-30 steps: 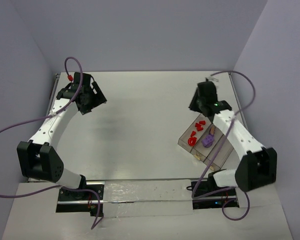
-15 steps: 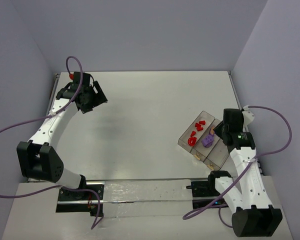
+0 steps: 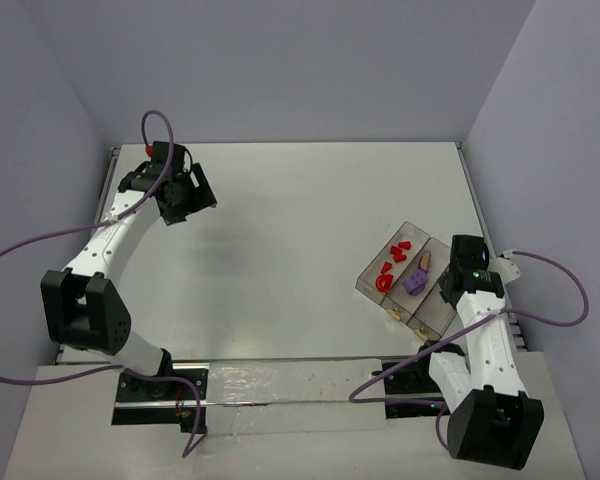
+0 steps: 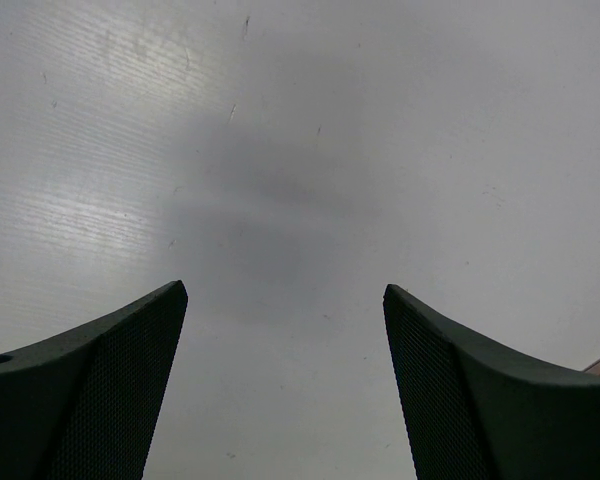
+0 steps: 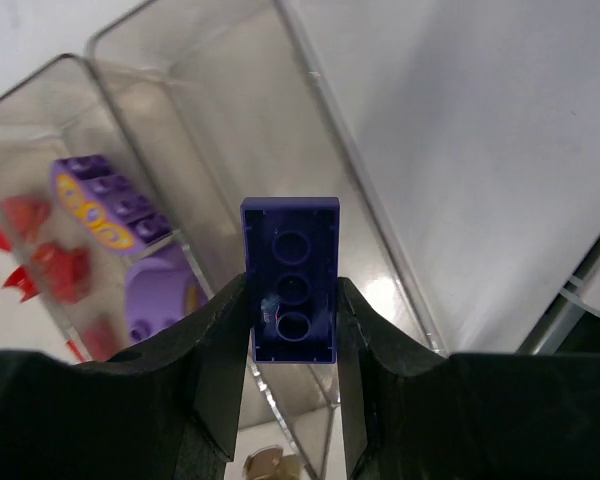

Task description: Sort the legos into containers by color

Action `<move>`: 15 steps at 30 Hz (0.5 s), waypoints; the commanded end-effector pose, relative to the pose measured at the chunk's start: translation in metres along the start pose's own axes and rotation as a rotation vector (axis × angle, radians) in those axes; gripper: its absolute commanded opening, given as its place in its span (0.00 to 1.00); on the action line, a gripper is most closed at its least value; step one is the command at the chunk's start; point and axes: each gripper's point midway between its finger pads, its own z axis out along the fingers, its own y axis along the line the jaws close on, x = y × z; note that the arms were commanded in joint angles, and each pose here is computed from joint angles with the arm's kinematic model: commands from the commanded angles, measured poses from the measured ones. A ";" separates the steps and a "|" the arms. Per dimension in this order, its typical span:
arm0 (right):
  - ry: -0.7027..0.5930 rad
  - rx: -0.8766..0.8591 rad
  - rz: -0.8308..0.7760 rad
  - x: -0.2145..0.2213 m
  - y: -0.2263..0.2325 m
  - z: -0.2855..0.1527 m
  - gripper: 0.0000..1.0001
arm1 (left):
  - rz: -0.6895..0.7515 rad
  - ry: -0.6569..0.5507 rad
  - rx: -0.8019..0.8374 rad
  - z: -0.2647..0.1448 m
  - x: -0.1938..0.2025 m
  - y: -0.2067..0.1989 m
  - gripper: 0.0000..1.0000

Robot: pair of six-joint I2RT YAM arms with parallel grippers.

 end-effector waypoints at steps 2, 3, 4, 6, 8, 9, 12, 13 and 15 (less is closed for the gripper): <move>-0.062 0.053 0.093 -0.010 -0.009 0.010 0.06 | 0.013 -0.048 0.028 -0.007 -0.022 -0.010 0.87; -0.060 0.057 0.091 -0.010 -0.010 0.011 0.13 | 0.013 -0.044 0.028 -0.006 -0.022 -0.010 0.87; -0.057 0.062 0.088 -0.009 -0.011 0.013 0.24 | 0.013 -0.040 0.027 -0.005 -0.021 -0.010 0.87; -0.052 0.062 0.079 -0.009 -0.009 0.014 0.48 | 0.012 -0.035 0.027 -0.002 -0.020 -0.011 0.87; -0.048 0.056 0.070 -0.010 -0.007 0.013 0.62 | 0.011 -0.033 0.027 -0.001 -0.020 -0.011 0.87; -0.052 0.043 0.066 -0.013 -0.004 0.011 0.65 | 0.010 -0.034 0.029 -0.002 -0.021 -0.012 0.87; -0.078 -0.015 0.048 -0.029 0.010 -0.002 0.73 | 0.005 -0.035 0.033 -0.003 -0.023 -0.014 0.87; -0.099 -0.047 0.040 -0.039 0.017 -0.010 0.74 | 0.004 -0.037 0.034 -0.004 -0.024 -0.014 0.86; -0.130 -0.099 0.022 -0.055 0.029 -0.024 0.75 | 0.004 -0.043 0.031 -0.006 -0.026 -0.014 0.87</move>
